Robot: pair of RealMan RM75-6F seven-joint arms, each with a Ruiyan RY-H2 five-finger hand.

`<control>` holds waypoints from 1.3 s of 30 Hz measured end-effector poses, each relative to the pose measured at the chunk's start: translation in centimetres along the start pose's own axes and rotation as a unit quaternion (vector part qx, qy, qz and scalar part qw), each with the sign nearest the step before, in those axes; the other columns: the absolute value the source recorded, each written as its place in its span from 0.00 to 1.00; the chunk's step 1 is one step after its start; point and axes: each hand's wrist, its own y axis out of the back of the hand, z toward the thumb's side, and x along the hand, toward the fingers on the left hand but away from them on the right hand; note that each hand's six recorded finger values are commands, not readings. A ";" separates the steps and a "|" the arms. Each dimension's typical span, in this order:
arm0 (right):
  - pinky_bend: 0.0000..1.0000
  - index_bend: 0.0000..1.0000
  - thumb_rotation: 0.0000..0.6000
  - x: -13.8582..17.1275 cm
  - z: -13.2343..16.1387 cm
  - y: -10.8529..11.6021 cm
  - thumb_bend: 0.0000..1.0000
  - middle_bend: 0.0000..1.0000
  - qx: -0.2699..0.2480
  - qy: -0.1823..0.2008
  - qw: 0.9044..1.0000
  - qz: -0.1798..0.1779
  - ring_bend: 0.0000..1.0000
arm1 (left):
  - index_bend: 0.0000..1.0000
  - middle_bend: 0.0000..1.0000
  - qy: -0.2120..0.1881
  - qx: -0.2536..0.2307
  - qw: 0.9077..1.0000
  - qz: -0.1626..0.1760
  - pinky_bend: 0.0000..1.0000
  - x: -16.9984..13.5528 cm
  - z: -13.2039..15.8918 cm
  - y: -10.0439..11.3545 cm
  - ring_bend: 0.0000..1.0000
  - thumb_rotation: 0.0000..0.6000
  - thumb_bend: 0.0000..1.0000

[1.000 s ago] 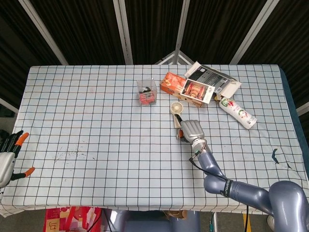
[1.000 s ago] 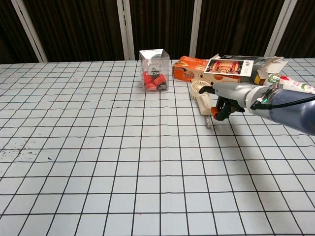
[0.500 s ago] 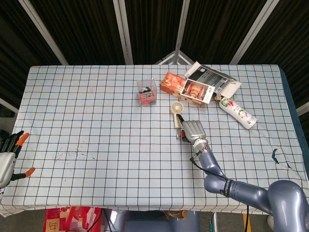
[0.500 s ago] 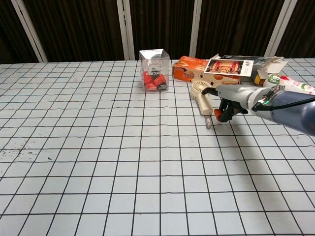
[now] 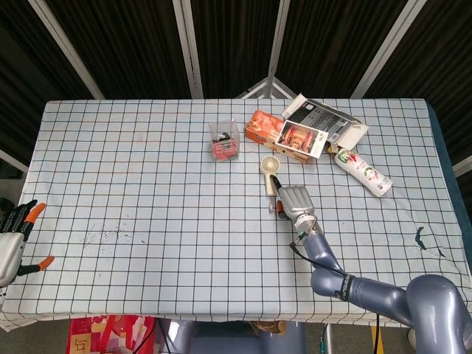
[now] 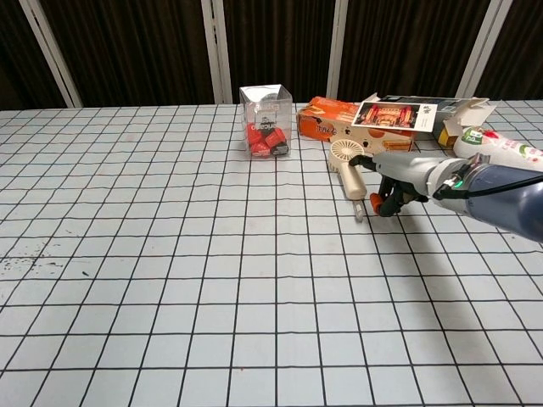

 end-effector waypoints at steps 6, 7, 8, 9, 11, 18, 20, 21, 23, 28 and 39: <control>0.86 0.00 1.00 -0.1 -0.5 -0.8 0.70 0.82 0.002 -0.009 1.000 0.012 0.92 | 0.00 0.00 0.001 -0.003 1.000 -0.001 0.00 0.0 0.0 0.0 0.00 1.00 0.05; 0.86 0.00 1.00 -0.1 -0.5 -0.9 0.70 0.82 0.003 -0.010 1.000 0.014 0.92 | 0.00 0.00 0.001 -0.003 1.000 -0.002 0.00 0.0 0.0 0.0 0.00 1.00 0.05; 0.86 0.00 1.00 -0.1 -0.5 -0.9 0.70 0.82 0.003 -0.010 1.000 0.014 0.92 | 0.00 0.00 0.001 -0.003 1.000 -0.002 0.00 0.0 0.0 0.0 0.00 1.00 0.05; 0.86 0.00 1.00 -0.1 -0.6 -0.9 0.70 0.82 0.002 -0.011 1.000 0.015 0.92 | 0.00 0.00 0.001 -0.004 1.000 -0.002 0.00 0.0 0.0 0.0 0.00 1.00 0.05; 0.86 0.00 1.00 0.0 -0.6 -0.8 0.70 0.82 0.001 -0.011 1.000 0.014 0.92 | 0.00 0.00 0.001 -0.004 1.000 -0.003 0.00 0.0 0.0 -0.1 0.00 1.00 0.05; 0.86 0.00 1.00 0.4 -0.1 1.2 0.70 0.82 -0.009 -0.004 1.000 -0.014 0.91 | 0.00 0.00 0.000 -0.005 1.000 -0.002 0.00 0.1 0.1 0.0 0.00 1.00 0.05; 0.82 0.00 1.00 0.6 0.2 2.1 0.70 0.82 -0.018 0.000 0.999 -0.030 0.88 | 0.00 0.00 0.000 -0.007 1.000 -0.004 0.00 0.1 0.1 -0.1 0.00 1.00 0.05; 0.80 0.00 1.00 0.9 0.3 2.8 0.70 0.81 -0.024 0.004 0.999 -0.043 0.87 | 0.00 0.00 0.000 -0.007 1.000 -0.005 0.00 0.1 0.2 -0.1 0.00 1.00 0.05; 0.73 0.00 1.00 1.5 0.6 3.8 0.70 0.76 -0.030 0.013 0.998 -0.062 0.81 | 0.00 0.00 -0.002 -0.008 1.000 -0.007 0.00 0.1 0.3 -0.2 0.00 1.00 0.05; 0.51 0.00 1.00 4.5 -0.4 6.2 0.70 0.58 -0.024 0.036 0.993 -0.111 0.63 | 0.00 0.00 -0.006 -0.009 1.000 -0.006 0.00 -0.1 0.4 -0.1 0.00 1.00 0.05; 0.04 0.00 1.00 18.1 -11.1 5.8 0.45 0.00 0.076 -0.013 0.984 -0.161 0.00 | 0.00 0.00 -0.020 0.000 1.000 0.009 0.00 -0.6 0.9 0.0 0.00 1.00 0.05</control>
